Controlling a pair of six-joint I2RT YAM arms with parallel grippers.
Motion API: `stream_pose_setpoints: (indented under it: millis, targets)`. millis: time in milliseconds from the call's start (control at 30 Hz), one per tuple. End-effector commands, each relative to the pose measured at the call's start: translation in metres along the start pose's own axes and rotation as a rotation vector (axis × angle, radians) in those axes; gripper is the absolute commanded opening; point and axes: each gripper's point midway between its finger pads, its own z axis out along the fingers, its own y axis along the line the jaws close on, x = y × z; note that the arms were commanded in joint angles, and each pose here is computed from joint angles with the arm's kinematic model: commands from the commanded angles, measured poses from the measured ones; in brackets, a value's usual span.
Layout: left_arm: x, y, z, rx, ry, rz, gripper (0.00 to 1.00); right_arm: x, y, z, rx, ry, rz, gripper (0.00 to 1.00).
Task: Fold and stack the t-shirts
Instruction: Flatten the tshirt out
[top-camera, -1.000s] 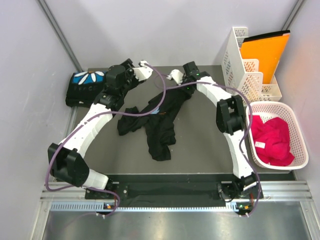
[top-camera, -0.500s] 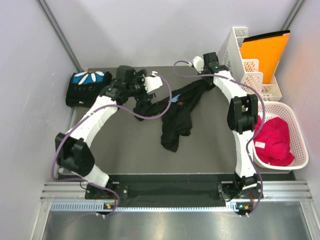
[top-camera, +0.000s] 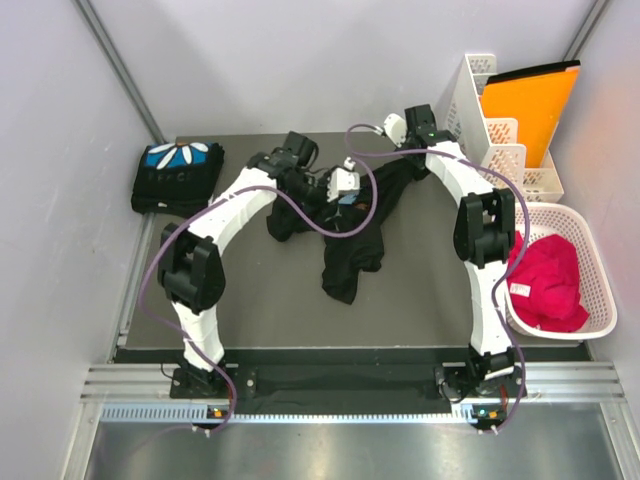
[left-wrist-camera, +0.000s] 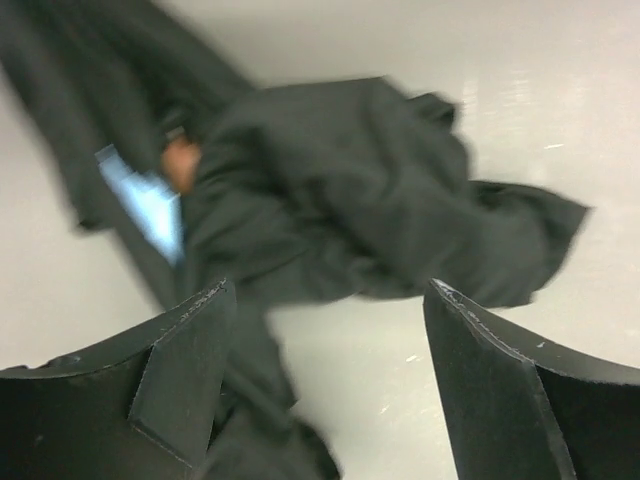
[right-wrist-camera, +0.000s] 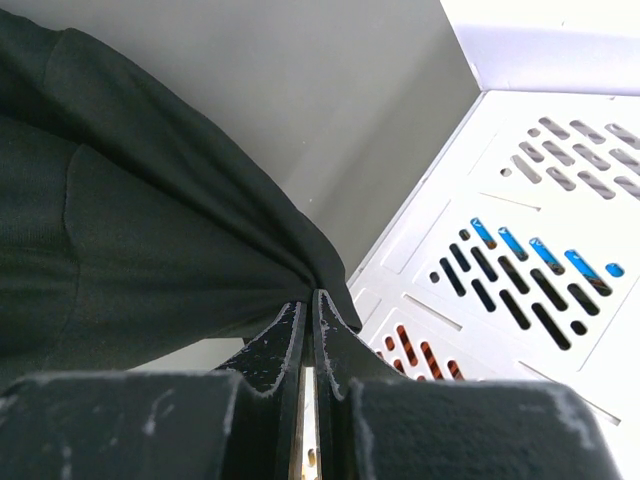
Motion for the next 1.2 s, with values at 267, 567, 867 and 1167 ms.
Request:
stream_pose_setpoints:
  millis: [267, 567, 867, 1167]
  targets:
    - [0.011, -0.045, 0.071, 0.208, 0.07, 0.044, 0.8, -0.021, -0.025, -0.015, 0.069, -0.055, 0.004, 0.0]
    - [0.036, -0.039, 0.11, 0.204, 0.19, 0.049, 0.72, -0.026, -0.027, -0.021, 0.064, -0.079, 0.014, 0.0]
    - [0.063, -0.031, 0.099, 0.191, 0.39, 0.176, 0.0, -0.028, -0.033, -0.023, 0.082, -0.088, 0.007, 0.0]
    - [0.104, 0.013, 0.009, 0.077, 0.714, 0.291, 0.0, -0.027, -0.038, -0.026, 0.09, -0.091, 0.004, 0.0]
